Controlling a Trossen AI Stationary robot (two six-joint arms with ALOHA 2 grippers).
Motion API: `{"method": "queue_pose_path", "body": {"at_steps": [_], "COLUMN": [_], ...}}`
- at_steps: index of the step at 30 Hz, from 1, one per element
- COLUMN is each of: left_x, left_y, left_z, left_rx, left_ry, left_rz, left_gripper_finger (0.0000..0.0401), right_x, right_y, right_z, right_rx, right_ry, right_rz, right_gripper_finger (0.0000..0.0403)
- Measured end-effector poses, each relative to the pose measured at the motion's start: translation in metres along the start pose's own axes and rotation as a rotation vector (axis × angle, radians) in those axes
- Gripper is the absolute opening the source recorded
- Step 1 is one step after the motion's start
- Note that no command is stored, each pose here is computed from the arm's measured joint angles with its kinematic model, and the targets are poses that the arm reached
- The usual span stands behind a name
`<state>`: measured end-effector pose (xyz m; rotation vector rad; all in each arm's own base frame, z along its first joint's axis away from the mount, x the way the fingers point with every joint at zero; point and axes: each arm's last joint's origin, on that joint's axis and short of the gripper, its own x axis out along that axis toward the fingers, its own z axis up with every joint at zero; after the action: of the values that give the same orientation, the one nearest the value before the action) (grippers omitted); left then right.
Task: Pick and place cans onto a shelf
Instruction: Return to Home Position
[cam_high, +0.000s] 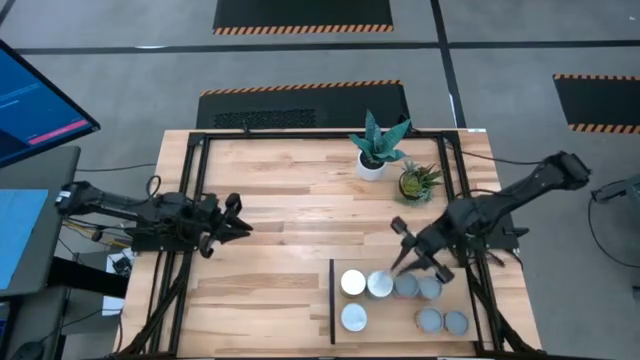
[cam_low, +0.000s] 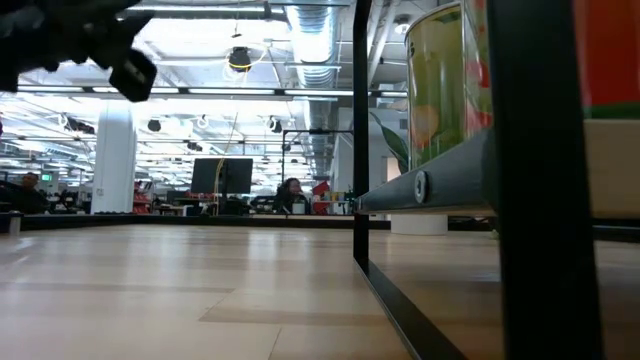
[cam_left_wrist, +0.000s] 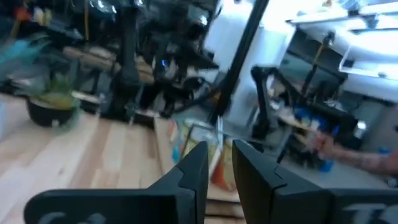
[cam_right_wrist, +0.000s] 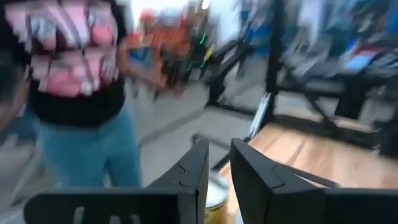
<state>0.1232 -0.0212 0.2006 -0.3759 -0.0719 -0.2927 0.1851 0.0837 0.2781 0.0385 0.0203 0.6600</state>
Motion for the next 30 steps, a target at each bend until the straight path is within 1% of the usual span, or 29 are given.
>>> {"method": "queue_pose_path", "body": {"at_steps": [2, 6, 10, 12, 16, 19, 22, 24, 27, 30], "left_x": [-0.005, -0.008, -0.009, -0.01, -0.011, -0.013, -0.014, -0.014, -0.016, -0.019], "left_y": [0.003, 0.009, 0.014, 0.016, 0.022, 0.026, 0.027, 0.025, 0.022, 0.018], "left_z": [-0.008, -0.017, -0.024, -0.025, -0.027, -0.032, -0.035, -0.033, -0.031, -0.026], "left_rx": [0.0, -0.009, -0.015, 0.012, 0.13, 0.153, 0.143, 0.168, 0.206, 0.241], "left_ry": [-0.012, 0.016, 0.042, 0.058, 0.091, 0.155, 0.202, 0.188, 0.166, 0.127], "left_rz": [0.014, 0.093, 0.146, 0.165, 0.216, 0.217, 0.195, 0.163, 0.11, 0.06], "left_gripper_finger": [0.0061, 0.0061, 0.0061, 0.0061, 0.0061, 0.0061, 0.0061, 0.0061, 0.0061, 0.0061], "right_x": [-0.016, -0.044, -0.067, -0.07, -0.074, -0.076, -0.078, -0.079, -0.08, -0.081], "right_y": [-0.001, -0.002, -0.004, -0.007, -0.014, -0.02, -0.023, -0.025, -0.027, -0.028], "right_z": [-0.022, -0.062, -0.089, -0.092, -0.101, -0.111, -0.115, -0.118, -0.118, -0.118], "right_rx": [0.017, 0.06, 0.058, 0.061, 0.071, 0.108, 0.125, 0.137, 0.136, 0.176], "right_ry": [-0.082, -0.165, -0.245, -0.234, -0.135, -0.041, -0.001, 0.026, 0.02, 0.014], "right_rz": [-0.028, -0.061, -0.13, -0.168, -0.241, -0.298, -0.325, -0.342, -0.36, -0.369], "right_gripper_finger": [0.0092, 0.0092, 0.0092, 0.0092, 0.0092, 0.0092, 0.0092, 0.0092, 0.0092, 0.0092]}}
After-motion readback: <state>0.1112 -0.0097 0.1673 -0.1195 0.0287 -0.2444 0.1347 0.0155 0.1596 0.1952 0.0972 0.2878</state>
